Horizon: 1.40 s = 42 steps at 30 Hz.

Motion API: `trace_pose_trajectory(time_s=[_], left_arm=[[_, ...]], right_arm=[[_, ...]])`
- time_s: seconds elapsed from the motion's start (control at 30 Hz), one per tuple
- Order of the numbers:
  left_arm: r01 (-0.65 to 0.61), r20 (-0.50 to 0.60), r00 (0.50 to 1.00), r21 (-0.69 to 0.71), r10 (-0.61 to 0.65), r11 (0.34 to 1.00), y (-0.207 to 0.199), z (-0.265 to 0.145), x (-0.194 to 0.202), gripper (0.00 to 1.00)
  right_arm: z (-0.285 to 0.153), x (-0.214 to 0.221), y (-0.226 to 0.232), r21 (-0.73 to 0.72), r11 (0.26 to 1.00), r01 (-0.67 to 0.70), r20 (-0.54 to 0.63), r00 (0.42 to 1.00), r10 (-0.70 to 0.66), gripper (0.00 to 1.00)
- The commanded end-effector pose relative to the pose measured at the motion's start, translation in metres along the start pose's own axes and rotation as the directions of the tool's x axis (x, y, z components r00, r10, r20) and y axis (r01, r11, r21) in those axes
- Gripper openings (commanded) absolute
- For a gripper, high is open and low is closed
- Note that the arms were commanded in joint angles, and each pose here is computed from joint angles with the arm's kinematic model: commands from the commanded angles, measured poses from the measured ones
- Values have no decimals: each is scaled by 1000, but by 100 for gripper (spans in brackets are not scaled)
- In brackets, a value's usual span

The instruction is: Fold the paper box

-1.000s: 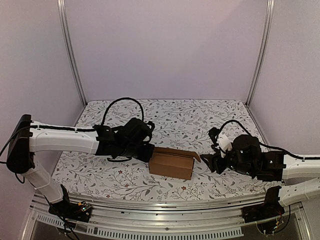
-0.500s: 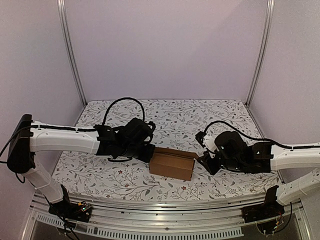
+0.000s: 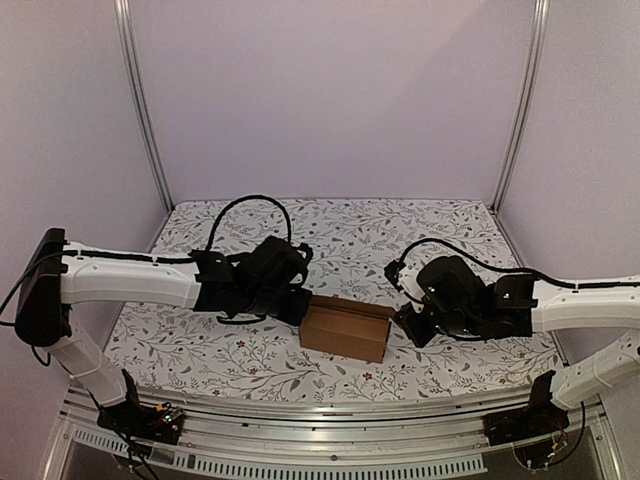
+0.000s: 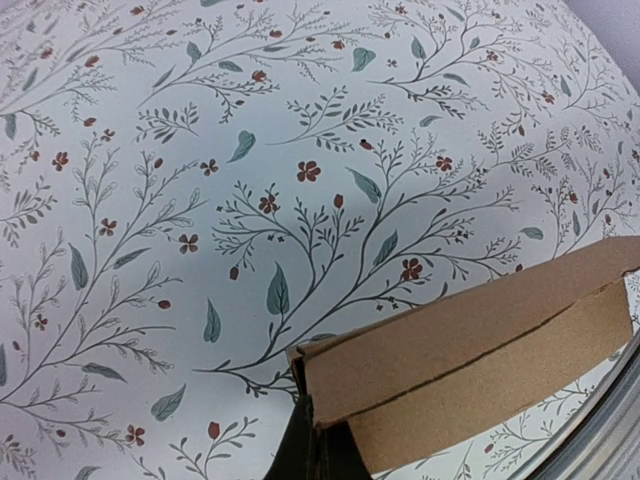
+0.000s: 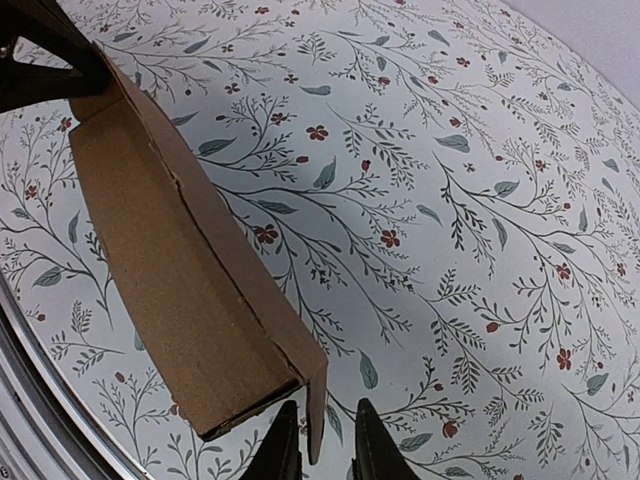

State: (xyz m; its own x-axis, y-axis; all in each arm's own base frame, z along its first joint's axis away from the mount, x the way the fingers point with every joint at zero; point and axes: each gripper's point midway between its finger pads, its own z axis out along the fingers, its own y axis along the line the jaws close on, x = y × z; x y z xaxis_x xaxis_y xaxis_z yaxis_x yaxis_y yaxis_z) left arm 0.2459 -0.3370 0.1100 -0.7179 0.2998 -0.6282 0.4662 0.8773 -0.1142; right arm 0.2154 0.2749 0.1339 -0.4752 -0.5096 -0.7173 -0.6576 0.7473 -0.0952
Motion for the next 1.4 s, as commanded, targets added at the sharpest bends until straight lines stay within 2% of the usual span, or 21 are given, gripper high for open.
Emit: trace_pose_trajectory(time_s=[0.0,0.1,0.13,0.3,0.47,0.6,0.83,1.1,1.37], left_arm=[[-79,-260,963,-32,68,996,10,14,76,0],[-74,-267,962,-34,62,997,10,13,77,0],[-71,-268,962,-33,60,997,9,13,78,0],[-46,-274,961,-42,32,998,9,10,76,0],[-11,-268,963,-44,-1,999,6,9,73,0],[-8,-269,963,-48,-5,999,4,10,74,0],[-23,-261,965,-71,3,997,4,12,76,0],[-44,-240,971,-105,17,993,1,13,83,0],[-61,-228,973,-117,33,991,-1,14,88,0]], right_arm=[[4,1,4,-2,1000,-10,-41,999,10,14],[7,1,7,0,1000,-5,-54,999,5,1],[7,1,9,-2,1000,-4,-54,999,4,0],[3,-10,17,11,1000,-25,-53,998,26,0],[5,-15,21,33,986,-163,-75,983,165,0],[7,-17,27,28,956,-294,-84,952,295,0],[11,-14,39,6,905,-425,-137,897,421,0],[17,-12,52,-23,845,-535,-207,829,519,0],[19,-5,47,26,799,-601,-228,774,590,0]])
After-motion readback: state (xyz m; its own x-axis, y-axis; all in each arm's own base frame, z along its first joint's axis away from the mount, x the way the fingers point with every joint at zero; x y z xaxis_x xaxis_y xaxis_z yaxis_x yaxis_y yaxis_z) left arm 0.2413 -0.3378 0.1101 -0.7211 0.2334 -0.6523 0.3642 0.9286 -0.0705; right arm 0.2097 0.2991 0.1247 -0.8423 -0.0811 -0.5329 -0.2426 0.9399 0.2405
